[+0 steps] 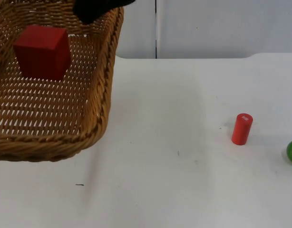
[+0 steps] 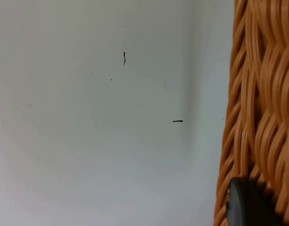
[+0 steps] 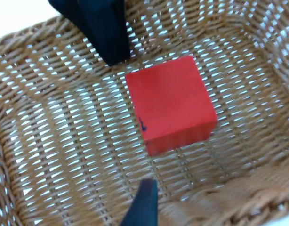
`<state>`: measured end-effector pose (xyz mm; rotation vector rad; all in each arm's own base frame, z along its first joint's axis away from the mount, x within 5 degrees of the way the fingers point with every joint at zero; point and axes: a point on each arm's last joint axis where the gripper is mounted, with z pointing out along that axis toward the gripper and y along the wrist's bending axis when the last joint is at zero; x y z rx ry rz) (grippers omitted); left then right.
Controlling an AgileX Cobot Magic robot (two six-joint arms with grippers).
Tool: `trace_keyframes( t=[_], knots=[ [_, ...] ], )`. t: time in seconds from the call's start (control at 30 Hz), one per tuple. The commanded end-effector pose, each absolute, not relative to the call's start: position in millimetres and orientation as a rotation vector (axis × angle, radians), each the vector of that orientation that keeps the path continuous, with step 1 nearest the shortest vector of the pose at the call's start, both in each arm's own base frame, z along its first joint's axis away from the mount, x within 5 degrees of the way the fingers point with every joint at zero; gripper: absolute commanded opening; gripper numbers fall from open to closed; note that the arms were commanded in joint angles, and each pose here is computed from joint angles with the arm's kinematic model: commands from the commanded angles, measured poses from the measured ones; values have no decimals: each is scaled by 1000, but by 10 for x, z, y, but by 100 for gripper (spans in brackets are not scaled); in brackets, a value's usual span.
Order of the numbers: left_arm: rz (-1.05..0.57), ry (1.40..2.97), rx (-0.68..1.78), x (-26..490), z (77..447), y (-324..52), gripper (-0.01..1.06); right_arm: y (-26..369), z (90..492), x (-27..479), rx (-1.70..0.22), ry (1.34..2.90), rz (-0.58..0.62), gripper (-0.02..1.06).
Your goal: Pick up the basket with the left hand and place the object to the left of the red cylinder into the basket with the right hand.
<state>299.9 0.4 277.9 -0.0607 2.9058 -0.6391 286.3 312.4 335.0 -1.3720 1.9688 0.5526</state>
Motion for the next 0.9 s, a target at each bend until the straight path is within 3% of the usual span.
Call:
trace_keyframes(
  t=[0.0, 0.3, 0.87],
  knots=[
    [-677, 2893, -57, 2988, 2808, -31, 0, 2991, 3467, 2763, -1311, 1933, 551, 78],
    [-674, 2890, -30, 2988, 2808, -31, 0, 2377, 3523, 2227, -1164, 1845, 502, 78],
    [-668, 2885, 11, 2987, 2807, -30, 0, 2083, 3816, 1943, -1124, 1766, 488, 78]
  ],
)
